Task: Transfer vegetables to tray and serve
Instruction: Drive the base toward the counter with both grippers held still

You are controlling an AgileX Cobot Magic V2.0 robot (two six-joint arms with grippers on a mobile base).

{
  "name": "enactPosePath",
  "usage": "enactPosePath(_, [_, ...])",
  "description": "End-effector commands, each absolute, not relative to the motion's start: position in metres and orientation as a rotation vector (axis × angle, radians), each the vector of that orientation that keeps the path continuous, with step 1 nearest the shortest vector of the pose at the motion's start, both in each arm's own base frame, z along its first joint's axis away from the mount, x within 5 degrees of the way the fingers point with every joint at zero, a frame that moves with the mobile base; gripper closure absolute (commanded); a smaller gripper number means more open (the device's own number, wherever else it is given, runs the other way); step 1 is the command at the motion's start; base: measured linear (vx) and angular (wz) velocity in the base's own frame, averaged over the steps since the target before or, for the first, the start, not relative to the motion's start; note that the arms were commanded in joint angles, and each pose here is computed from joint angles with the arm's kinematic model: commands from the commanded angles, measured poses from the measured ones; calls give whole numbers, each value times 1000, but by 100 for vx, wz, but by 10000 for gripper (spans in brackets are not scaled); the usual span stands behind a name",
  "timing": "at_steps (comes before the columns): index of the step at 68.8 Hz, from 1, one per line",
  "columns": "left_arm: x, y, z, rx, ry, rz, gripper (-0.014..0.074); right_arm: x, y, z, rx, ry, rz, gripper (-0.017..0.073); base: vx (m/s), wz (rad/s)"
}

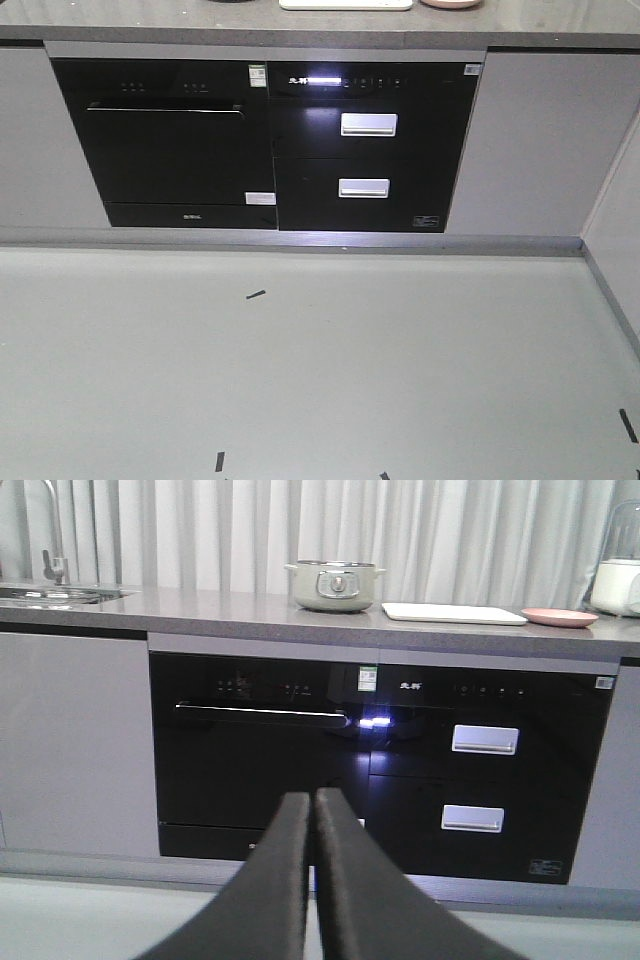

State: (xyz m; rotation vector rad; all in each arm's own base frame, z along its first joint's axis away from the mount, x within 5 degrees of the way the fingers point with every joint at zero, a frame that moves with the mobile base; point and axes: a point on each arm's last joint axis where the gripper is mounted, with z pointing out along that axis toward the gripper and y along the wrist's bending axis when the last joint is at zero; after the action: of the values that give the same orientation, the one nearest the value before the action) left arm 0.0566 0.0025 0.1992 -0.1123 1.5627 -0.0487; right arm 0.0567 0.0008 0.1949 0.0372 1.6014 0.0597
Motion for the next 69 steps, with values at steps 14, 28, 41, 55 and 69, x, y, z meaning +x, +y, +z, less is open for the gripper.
enactPosePath(14, [56, 2, 203, -102, 1480, -58, 601, 57, 1, 201, 31, 1525, 48, 560, 6, 10])
enactPosePath(28, [56, 2, 203, -102, 1480, -58, 601, 57, 1, 201, 31, 1525, 48, 560, 4, 4])
enactPosePath(41, [56, 2, 203, -102, 1480, -58, 601, 57, 1, 201, 31, 1525, 48, 560, 2, 2])
enactPosePath(55, [56, 2, 203, -102, 1480, -58, 601, 57, 1, 201, 31, 1525, 48, 560, 0, 0])
enactPosePath(69, [56, 2, 203, -102, 1480, -58, 601, 57, 1, 201, 31, 1525, 48, 560, 0, -1])
